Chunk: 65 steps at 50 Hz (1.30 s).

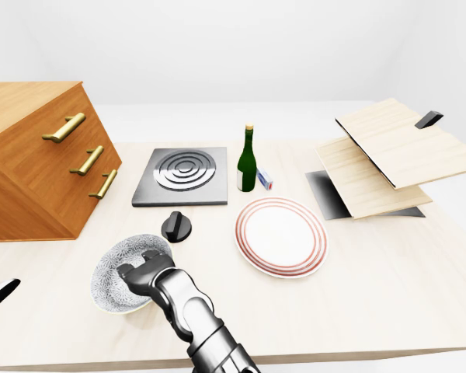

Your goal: Pick up the akita bowl and put it on the plate.

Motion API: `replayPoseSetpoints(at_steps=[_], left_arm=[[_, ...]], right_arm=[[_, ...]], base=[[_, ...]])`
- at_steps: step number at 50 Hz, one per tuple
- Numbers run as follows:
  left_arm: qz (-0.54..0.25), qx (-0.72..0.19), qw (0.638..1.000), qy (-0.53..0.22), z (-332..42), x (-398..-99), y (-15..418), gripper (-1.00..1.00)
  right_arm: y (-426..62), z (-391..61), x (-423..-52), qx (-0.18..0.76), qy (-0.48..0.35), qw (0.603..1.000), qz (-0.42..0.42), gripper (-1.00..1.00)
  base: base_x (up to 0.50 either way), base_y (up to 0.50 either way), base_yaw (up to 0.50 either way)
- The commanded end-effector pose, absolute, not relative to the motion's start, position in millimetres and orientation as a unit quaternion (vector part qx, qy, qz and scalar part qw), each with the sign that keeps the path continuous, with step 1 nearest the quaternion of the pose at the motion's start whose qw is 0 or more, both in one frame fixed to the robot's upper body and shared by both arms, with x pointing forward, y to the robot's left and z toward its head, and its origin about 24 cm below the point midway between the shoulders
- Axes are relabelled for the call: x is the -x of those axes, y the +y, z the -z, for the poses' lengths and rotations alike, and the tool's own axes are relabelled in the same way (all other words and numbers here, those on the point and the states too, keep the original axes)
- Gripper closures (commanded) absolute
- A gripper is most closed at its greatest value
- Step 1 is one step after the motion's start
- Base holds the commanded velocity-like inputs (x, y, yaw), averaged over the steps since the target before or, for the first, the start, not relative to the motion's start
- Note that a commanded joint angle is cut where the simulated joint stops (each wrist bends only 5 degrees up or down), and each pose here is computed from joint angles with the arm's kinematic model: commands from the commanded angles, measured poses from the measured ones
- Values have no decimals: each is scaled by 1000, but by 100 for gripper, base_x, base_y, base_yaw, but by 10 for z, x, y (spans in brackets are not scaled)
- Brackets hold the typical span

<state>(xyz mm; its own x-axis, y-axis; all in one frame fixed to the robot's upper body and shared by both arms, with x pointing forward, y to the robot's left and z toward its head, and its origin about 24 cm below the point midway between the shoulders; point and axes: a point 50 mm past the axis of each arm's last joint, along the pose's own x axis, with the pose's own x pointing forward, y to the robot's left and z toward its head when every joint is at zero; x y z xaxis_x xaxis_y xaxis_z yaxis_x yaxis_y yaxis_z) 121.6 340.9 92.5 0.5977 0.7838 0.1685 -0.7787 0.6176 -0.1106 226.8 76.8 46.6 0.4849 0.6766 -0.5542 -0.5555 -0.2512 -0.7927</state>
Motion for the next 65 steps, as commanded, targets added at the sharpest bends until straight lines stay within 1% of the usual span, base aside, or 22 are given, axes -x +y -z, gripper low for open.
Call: replayPoseSetpoints(at_steps=[1,14,15,22,53,65], left_arm=[[-437,13,894,-101,-932,-1213,3408,-100],[-438,13,893,-101,-932,-1210,3408,-100],[-438,13,893,-101,-935,-1209,3408,-100],[-438,13,893,-101,-929,-1216,3408,-100],[-440,14,892,-101,-930,-1215,3413,-100],[-440,14,892,-101,-921,-1194,3412,-100]], right_arm=[[768,-460,-2263,609,-49,609,-506,-100],[769,-420,-2242,606,-43,608,-512,-100],[770,-425,-2241,605,-44,609,-511,100],[757,-449,-2243,601,-48,614,-509,100],[757,-467,-2251,602,-51,615,-506,100],[727,-578,-2295,607,-66,624,-487,100]], base=[[0,0,0],[0,0,0],[0,0,0],[0,0,0],[0,0,0],[0,0,0]])
